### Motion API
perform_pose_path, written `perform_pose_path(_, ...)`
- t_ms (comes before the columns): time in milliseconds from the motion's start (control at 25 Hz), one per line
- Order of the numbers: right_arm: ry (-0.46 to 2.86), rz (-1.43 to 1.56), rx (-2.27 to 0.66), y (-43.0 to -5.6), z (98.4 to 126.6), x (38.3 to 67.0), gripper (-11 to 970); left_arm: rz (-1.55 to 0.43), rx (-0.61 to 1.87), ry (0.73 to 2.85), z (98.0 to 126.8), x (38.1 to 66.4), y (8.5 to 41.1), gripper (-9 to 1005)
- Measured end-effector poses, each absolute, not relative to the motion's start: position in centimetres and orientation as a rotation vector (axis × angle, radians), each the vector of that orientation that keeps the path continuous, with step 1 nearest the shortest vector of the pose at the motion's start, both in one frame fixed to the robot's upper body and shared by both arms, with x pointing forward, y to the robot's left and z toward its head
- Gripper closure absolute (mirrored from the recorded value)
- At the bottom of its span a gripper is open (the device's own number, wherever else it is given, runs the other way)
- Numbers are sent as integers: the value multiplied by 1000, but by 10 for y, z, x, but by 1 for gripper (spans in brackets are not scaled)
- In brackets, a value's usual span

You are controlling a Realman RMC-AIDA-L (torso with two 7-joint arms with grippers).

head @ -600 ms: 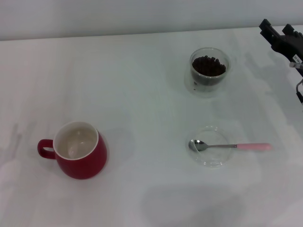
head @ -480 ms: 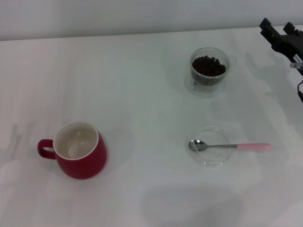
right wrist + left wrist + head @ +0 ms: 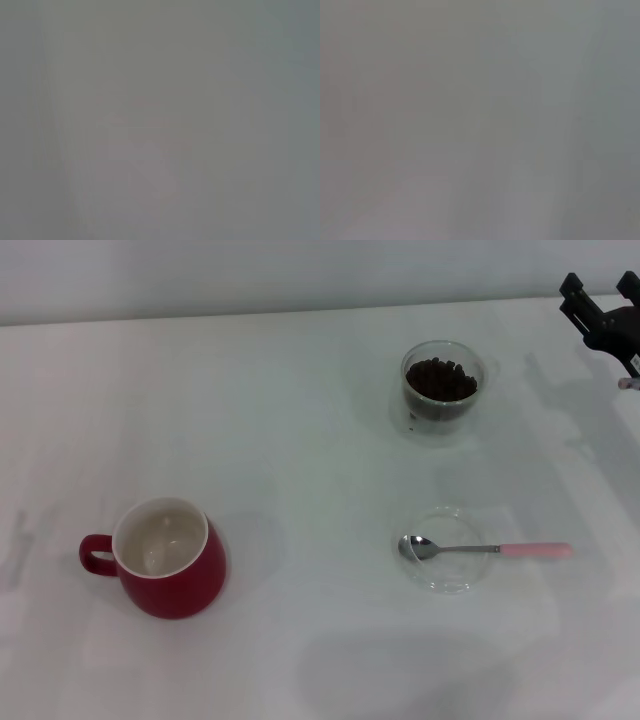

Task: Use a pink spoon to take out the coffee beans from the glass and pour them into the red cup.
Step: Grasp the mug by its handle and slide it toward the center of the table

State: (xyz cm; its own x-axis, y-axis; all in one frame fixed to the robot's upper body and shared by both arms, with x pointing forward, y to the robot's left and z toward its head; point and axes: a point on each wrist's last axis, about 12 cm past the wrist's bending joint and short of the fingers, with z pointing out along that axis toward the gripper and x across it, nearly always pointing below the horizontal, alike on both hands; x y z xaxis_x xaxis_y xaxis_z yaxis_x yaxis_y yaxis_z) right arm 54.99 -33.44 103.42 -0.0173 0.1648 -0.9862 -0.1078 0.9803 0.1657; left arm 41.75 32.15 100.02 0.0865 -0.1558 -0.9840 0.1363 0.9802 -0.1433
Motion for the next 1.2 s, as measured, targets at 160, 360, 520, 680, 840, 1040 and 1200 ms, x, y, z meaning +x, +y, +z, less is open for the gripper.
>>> perform_pose_path(160, 1580, 209, 62, -337, 1033, 549, 118, -224, 0, 1487, 998, 410, 326, 192)
perform_pose_path(360, 1580, 203, 76, -340, 1033, 549, 117, -221, 42, 1481, 998, 397, 330, 191)
perform_pose_path(520, 1575, 189, 98, -342, 1035, 552, 117, -213, 43, 1480, 998, 388, 332, 191)
perform_pose_path(680, 1576, 177, 125, -346, 1035, 553, 117, -203, 29, 1484, 997, 384, 334, 191)
perform_pose_path(840, 1576, 170, 129, -347, 1036, 554, 117, -227, 56, 1491, 996, 386, 330, 191)
perform_pose_path(1040, 1579, 160, 131, -348, 1037, 558, 118, -315, 248, 1543, 993, 397, 318, 191)
perform_pose_path(1200, 1582, 150, 145, -350, 1038, 559, 118, -364, 375, 1585, 989, 391, 317, 191)
